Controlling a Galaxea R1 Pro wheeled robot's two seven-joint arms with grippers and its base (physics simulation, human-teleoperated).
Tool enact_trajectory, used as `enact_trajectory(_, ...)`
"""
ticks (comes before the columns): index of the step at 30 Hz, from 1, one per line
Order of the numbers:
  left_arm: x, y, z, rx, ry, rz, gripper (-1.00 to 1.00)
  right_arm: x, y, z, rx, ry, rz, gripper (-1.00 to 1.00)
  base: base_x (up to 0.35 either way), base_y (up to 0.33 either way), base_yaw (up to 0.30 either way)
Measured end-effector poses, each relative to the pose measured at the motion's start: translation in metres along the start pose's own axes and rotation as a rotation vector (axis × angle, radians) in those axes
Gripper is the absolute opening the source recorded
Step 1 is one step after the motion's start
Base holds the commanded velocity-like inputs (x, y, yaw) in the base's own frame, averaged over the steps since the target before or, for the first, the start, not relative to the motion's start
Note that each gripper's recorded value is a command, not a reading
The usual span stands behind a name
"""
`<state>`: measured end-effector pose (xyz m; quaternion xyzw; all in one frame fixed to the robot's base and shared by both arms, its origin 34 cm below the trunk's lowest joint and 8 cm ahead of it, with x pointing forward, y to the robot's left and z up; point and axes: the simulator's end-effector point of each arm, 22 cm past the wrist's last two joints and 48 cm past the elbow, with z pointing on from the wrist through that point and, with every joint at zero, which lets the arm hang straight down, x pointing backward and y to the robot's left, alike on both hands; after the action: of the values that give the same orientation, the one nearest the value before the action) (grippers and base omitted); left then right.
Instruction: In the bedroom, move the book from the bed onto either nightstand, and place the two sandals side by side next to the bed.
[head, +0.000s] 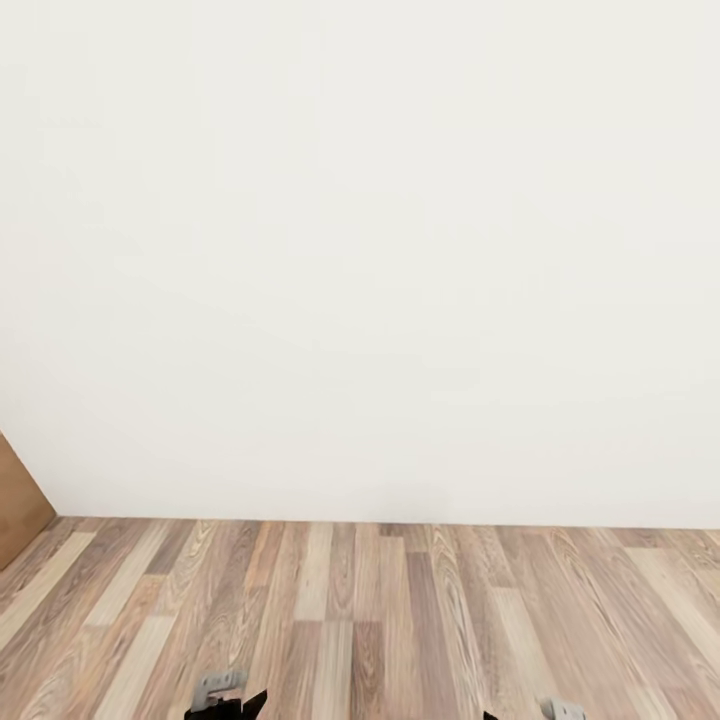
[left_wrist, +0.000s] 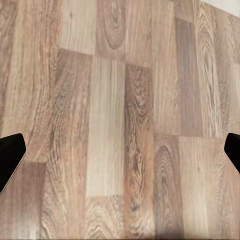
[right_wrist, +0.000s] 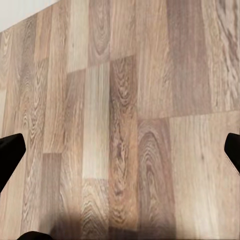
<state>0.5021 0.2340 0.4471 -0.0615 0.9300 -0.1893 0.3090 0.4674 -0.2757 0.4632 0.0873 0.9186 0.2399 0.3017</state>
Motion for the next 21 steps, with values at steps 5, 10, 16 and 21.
enact_trajectory(5,0.0,0.0,0.0,0.0,0.0,0.0,1.0,0.0,0.0,0.0,0.0,0.0,0.0,1.0,0.332,0.0,0.0)
enact_trajectory(10,0.0,0.0,0.0,0.0,0.0,0.0,1.0,0.0,0.0,0.0,0.0,0.0,0.0,1.0,0.332,0.0,0.0)
enact_trajectory(16,0.0,0.0,0.0,0.0,0.0,0.0,1.0,0.0,0.0,0.0,0.0,0.0,0.0,1.0,0.332,0.0,0.0)
enact_trajectory(21,0.0,0.0,0.0,0.0,0.0,0.0,1.0,0.0001,0.0001,0.0,0.0,0.001,-0.001,1.0,0.332,0.0,0.0)
